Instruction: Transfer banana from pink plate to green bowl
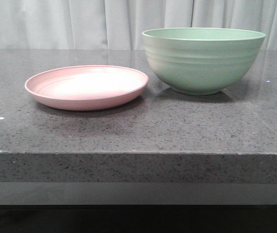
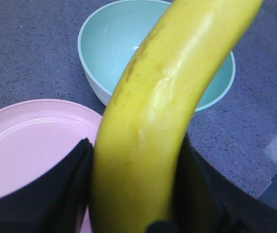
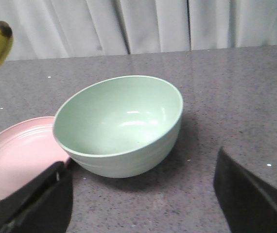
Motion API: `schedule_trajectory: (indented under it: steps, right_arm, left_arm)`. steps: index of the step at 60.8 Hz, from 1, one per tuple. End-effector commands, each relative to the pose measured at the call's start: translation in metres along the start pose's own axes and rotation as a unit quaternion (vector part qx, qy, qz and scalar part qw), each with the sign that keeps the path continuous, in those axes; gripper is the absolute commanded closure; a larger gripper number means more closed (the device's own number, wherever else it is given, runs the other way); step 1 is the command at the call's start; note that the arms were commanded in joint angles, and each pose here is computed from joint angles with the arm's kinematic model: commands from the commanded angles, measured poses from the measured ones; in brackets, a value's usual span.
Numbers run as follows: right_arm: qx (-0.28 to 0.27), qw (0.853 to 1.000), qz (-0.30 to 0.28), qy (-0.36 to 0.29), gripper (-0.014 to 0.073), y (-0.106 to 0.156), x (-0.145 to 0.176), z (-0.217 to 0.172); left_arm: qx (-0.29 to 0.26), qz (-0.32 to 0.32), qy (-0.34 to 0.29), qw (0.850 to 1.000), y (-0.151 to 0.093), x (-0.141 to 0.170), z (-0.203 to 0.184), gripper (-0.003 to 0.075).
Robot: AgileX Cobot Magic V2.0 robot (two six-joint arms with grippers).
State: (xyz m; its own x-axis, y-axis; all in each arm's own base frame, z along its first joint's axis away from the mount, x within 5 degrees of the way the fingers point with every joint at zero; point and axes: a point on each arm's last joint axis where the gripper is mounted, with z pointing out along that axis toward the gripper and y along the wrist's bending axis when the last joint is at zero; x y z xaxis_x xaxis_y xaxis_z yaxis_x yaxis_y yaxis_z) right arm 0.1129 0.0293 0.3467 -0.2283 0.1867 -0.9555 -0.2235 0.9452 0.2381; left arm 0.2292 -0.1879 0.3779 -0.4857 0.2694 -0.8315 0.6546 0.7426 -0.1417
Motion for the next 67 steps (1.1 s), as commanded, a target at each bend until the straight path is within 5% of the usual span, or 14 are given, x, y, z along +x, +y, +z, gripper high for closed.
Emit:
schedule_trajectory:
  steps: [1, 27, 53, 67]
  right_arm:
    - [-0.026, 0.999, 0.027, -0.033, -0.0059, 0.009, -0.021, 0.008]
    - [-0.140, 0.984, 0.104, -0.034, -0.0057, 0.061, -0.054, 0.065]
    - [-0.180, 0.976, 0.122, -0.009, -0.0057, 0.112, -0.067, 0.130]
    - [-0.175, 0.976, 0.133, -0.002, -0.0057, 0.118, -0.064, 0.149]
  left_arm:
    - [0.006, -0.002, -0.076, 0.997, -0.006, -0.020, -0.018, 0.0596]
    - [0.007, -0.002, -0.066, 0.998, -0.006, -0.018, -0.018, 0.0596]
    - [0.007, -0.003, -0.048, 0.999, -0.005, -0.014, -0.011, 0.0596]
    - [0.007, -0.008, -0.039, 0.999, -0.004, -0.013, -0.004, 0.0596]
